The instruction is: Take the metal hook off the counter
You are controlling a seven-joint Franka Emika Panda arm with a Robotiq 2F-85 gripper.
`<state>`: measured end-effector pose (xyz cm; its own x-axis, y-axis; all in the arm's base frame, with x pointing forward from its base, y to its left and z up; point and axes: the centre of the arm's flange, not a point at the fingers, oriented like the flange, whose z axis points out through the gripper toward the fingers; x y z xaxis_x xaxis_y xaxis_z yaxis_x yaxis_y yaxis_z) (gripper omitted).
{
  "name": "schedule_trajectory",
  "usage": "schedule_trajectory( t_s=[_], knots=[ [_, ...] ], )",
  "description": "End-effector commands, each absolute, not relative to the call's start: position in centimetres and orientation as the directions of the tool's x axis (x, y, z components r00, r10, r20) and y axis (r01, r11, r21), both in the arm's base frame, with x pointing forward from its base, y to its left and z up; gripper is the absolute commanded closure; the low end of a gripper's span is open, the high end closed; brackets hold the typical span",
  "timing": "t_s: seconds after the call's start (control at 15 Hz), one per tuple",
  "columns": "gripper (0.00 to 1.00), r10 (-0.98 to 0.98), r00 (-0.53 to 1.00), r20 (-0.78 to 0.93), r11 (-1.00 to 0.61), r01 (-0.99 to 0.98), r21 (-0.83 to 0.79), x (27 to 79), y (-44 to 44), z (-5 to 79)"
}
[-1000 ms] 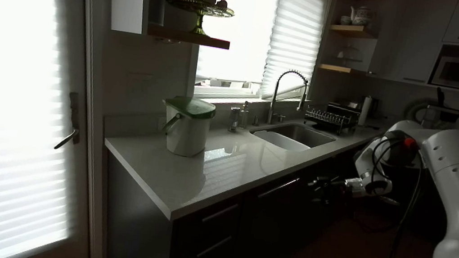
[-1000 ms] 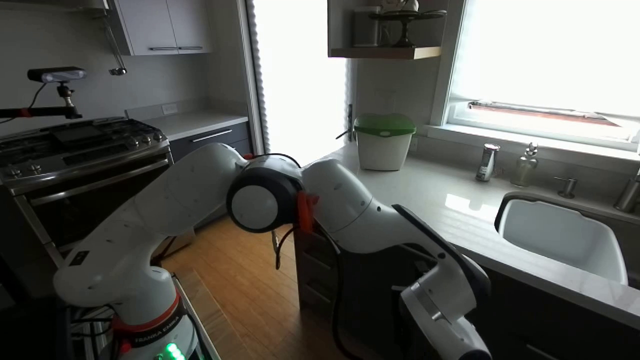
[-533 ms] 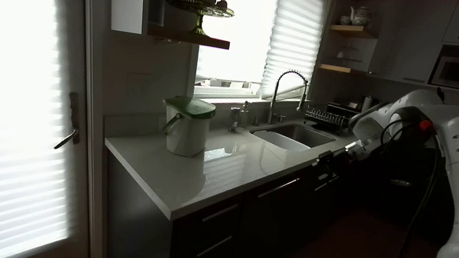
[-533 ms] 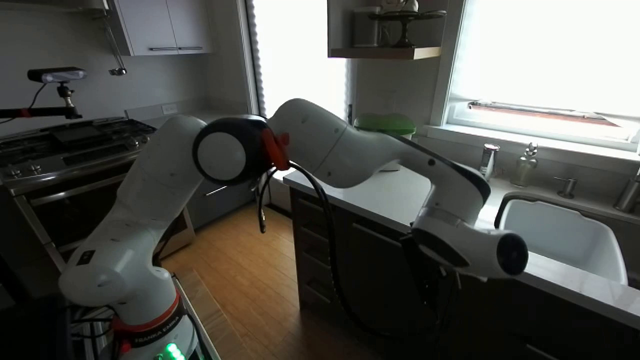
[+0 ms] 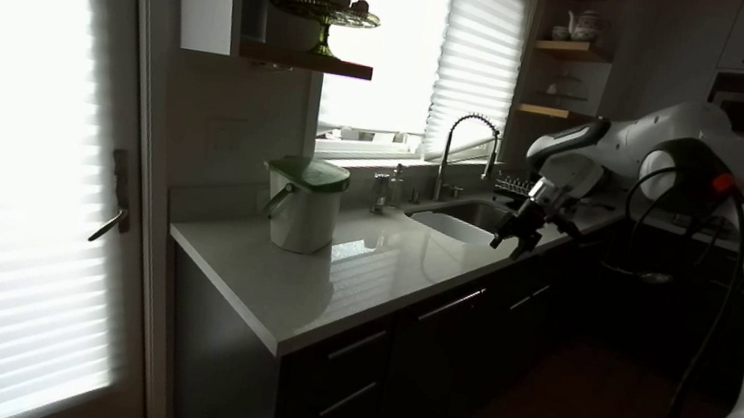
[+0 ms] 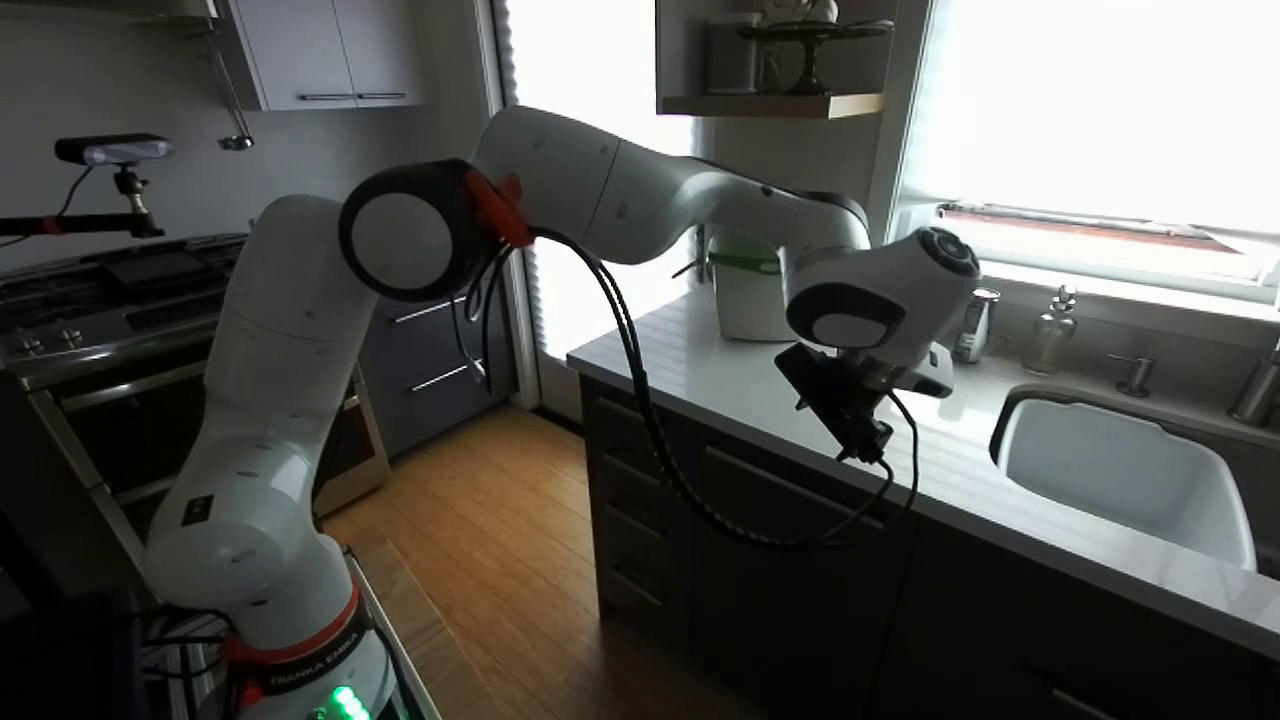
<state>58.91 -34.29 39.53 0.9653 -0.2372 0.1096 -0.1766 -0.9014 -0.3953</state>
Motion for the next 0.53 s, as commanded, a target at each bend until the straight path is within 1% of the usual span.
schedule_trajectory(
  t_s=[0.0, 0.07, 0.13, 0.27, 0.47],
  knots=[
    [0.0, -0.211, 0.975, 0.065, -0.96, -0.194, -0.204, 58.4, -31.0, 41.4],
    [0.0, -0.19, 0.98, 0.058, -0.973, -0.18, -0.145, 58.5, -30.7, 41.7],
    [0.0, -0.197, 0.977, 0.081, -0.958, -0.175, -0.228, 59.8, -32.1, 41.5],
    [0.0, -0.182, 0.98, 0.074, -0.97, -0.167, -0.174, 60.0, -31.4, 42.2],
    [0.0, -0.182, 0.981, 0.069, -0.972, -0.169, -0.165, 59.8, -31.5, 42.1]
  ],
)
